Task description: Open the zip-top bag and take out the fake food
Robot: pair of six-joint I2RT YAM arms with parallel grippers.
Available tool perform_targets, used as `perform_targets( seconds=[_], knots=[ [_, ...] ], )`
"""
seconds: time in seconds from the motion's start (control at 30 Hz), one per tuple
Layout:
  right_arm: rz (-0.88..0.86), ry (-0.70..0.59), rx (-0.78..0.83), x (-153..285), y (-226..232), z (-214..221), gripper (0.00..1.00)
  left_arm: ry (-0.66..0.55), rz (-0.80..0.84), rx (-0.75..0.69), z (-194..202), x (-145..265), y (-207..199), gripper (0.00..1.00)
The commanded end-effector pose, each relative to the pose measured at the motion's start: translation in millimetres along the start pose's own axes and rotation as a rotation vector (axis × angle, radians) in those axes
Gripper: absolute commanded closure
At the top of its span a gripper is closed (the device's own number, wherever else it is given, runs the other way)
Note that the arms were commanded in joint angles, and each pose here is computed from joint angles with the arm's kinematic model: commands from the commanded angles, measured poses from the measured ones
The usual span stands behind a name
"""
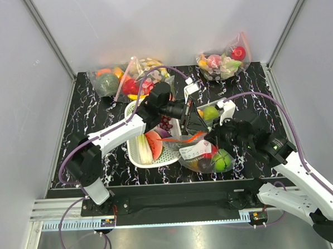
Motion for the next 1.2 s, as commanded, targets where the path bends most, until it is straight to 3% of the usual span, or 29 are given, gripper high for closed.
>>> perform_targets(
  seconds=[0.0, 0.5, 0.93, 1.17],
  knots=[
    [-0.004, -0.069, 0.011, 10, 4, -15, 1.0, -0.016, 0.054, -0.08, -7, -3, -8, 1.0],
    [0.032, -0.12, -0.006, 26, -1, -14, 1.0, 0.018, 0.023, -0.047, 8, 6, -2, 1.0],
    [0.044, -0.133, -0.009, 17, -7, -23, 1.0, 0.034, -0.054, -0.022, 20, 18, 7, 1.0],
    [0.136, -0.175, -0.023, 9, -23, -37, 1.0, 0.043, -0.127, -0.009, 21, 32, 8, 1.0]
  ],
)
Point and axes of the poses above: each gripper's point midway between its finger pads, its own x axis back along the fingers, its own y axis along the line the jaws close on, z = x × y, the point moved 10 cm from there along x, back along the fingers, and after that the axes turned 1 degree about -x, right-handed, at the moved point
